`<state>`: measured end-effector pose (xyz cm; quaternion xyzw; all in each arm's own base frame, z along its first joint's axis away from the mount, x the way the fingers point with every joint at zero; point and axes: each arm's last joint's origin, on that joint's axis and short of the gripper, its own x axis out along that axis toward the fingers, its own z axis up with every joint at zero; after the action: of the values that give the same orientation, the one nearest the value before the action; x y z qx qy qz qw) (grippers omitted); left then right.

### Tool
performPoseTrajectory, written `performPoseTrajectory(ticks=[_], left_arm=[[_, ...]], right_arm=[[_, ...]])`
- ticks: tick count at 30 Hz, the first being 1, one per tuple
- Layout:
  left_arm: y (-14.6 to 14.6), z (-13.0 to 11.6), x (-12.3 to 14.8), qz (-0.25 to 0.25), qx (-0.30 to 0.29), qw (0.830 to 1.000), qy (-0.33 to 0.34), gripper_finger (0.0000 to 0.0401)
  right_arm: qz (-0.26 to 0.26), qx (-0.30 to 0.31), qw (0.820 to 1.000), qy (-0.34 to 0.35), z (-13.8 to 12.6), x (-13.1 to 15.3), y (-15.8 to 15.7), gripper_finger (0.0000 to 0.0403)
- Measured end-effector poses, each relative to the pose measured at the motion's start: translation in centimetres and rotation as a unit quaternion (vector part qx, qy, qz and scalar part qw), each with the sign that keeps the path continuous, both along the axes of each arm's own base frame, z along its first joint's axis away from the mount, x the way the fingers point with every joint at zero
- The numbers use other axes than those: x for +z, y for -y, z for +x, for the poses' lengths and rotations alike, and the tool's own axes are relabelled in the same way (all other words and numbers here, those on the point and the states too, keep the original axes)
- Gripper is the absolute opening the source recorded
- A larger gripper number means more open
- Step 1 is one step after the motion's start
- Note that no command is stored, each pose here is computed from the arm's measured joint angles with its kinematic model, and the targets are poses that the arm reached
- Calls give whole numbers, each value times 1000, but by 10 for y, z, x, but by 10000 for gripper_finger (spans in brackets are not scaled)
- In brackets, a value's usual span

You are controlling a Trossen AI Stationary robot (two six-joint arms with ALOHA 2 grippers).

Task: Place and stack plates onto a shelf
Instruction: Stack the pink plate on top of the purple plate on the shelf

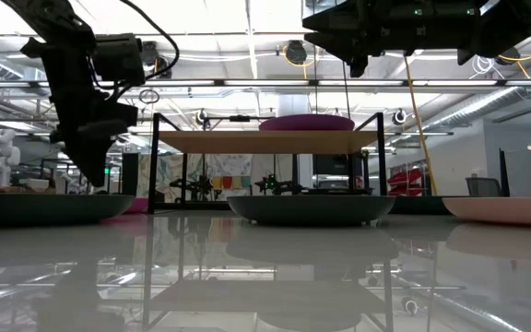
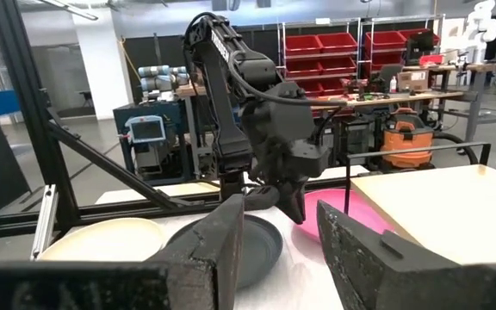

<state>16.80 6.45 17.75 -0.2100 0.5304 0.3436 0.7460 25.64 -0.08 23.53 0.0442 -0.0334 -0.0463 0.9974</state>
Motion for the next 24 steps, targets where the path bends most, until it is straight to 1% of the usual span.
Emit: performPoseTrajectory(ticks=[8,11,13,18,21,24], left_arm=[[0,2,-4,-3,2,1000,-13,128],[-1,3,-7,-5,7,1000,-19,147],[-1,4,-9,-4,8,1000,-28,152],[-5,6,-17,34,27,997,-66,154],[-7,6,-21,35,31,996,-80,154],[-8,7,-24,33,23,995,-93,147]], right_arm=[[0,0,1000,6,0,1,0,130],[0,0,1000,8,0,2,0,130],[0,0,1000,8,0,2,0,130],[0,0,1000,8,0,2,0,130],[0,0,1000,8,0,2,0,130],[0,0,1000,8,0,2,0,130]])
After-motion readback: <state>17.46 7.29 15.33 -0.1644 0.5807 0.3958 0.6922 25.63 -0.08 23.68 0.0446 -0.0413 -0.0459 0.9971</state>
